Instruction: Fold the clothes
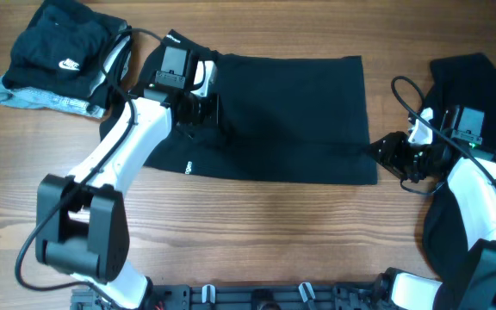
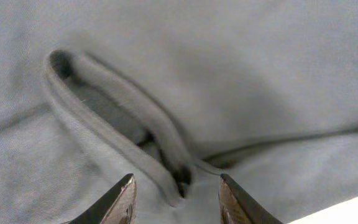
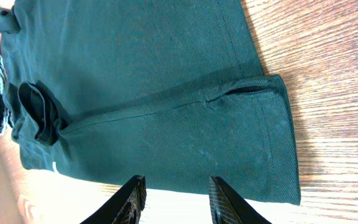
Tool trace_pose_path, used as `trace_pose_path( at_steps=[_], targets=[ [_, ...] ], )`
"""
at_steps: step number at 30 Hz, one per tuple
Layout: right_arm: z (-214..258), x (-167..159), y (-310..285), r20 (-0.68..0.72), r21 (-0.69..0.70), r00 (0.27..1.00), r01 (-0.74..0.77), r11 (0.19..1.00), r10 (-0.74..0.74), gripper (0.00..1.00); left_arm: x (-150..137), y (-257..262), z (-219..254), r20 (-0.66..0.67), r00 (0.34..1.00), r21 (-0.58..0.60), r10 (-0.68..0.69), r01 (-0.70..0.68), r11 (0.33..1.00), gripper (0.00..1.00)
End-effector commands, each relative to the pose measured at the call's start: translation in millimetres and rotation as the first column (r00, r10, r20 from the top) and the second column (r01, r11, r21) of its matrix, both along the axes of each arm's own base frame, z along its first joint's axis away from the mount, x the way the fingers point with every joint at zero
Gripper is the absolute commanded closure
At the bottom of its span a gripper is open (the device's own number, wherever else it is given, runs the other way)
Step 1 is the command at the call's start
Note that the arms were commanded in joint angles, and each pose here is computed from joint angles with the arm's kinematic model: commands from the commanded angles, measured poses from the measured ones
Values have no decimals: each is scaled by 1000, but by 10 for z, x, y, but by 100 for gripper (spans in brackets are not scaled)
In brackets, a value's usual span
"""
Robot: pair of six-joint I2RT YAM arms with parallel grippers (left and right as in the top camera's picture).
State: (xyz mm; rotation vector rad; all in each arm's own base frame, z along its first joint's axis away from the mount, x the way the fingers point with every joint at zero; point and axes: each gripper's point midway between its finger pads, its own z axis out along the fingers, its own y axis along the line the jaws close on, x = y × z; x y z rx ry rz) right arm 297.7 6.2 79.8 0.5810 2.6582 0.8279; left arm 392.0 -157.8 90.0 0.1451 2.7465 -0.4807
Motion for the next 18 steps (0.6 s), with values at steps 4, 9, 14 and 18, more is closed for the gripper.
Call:
trace_pose_path(
  at_steps=[4, 9, 14, 18],
  targets=[
    [38, 39, 31, 21, 8, 999, -26, 1000, 26, 62, -45, 126, -677, -163, 981, 77, 102, -90, 993, 50],
    [38, 41, 30, 23, 7, 999, -26, 1000, 26, 62, -76, -199, -568, -188, 982, -107, 15, -35, 994, 96],
    [38, 41, 30, 23, 7, 999, -26, 1000, 26, 62, -69, -482, -508, -136, 989, -144, -54, 34, 989, 96],
    [34, 41, 23, 22, 2, 999, -25, 1000, 25, 61, -26, -103, -548, -137, 984, 27, 115, -112, 993, 71]
  ],
)
